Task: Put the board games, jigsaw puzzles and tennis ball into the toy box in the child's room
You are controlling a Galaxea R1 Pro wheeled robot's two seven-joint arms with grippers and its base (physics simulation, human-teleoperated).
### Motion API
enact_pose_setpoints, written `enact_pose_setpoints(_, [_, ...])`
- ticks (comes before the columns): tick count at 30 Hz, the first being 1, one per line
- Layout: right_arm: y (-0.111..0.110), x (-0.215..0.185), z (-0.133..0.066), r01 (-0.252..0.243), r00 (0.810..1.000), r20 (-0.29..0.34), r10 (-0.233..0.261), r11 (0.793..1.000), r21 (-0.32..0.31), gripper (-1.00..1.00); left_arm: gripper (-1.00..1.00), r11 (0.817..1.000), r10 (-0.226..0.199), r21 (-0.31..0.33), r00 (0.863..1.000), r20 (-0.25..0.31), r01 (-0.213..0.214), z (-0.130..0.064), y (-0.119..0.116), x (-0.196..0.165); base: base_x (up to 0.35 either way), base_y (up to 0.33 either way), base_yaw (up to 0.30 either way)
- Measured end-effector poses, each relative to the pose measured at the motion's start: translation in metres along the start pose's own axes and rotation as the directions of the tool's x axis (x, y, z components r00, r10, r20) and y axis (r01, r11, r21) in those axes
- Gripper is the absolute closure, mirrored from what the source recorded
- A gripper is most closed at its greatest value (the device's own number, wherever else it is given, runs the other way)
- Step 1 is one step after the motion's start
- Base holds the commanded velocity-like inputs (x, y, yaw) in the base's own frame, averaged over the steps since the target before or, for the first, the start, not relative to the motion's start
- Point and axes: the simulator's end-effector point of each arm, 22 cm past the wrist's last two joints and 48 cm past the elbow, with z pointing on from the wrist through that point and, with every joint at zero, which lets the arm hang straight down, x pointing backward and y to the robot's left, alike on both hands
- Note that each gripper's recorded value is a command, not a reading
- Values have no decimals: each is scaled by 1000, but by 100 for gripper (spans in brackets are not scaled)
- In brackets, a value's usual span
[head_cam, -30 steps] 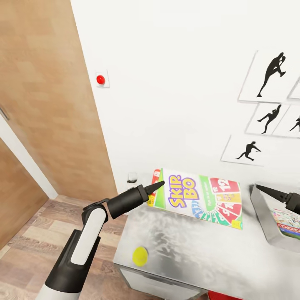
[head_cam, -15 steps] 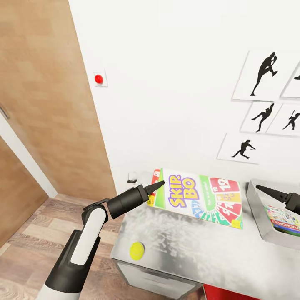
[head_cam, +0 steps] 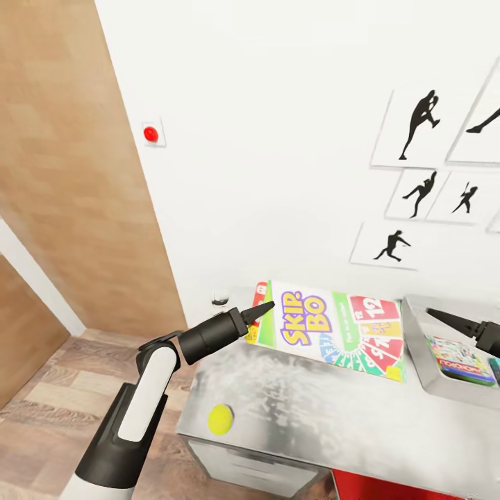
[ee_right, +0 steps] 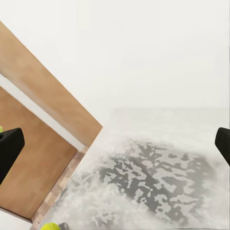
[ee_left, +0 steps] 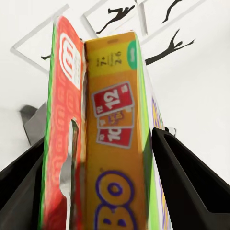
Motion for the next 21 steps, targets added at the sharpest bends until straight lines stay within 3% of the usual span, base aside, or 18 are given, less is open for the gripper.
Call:
enact_pose_setpoints(9, [2, -2, -2, 4, 1000, 5, -4, 1000, -2, -100, 100, 1000, 6, 4, 1000, 1, -6, 0, -4, -1, 0, 0, -209])
enact_pose_setpoints(21, [3, -3, -2, 6, 1000, 6, -6, 1000, -2, -100, 100, 1000, 7, 5, 1000, 1, -7, 0, -5, -1, 0, -41, -35])
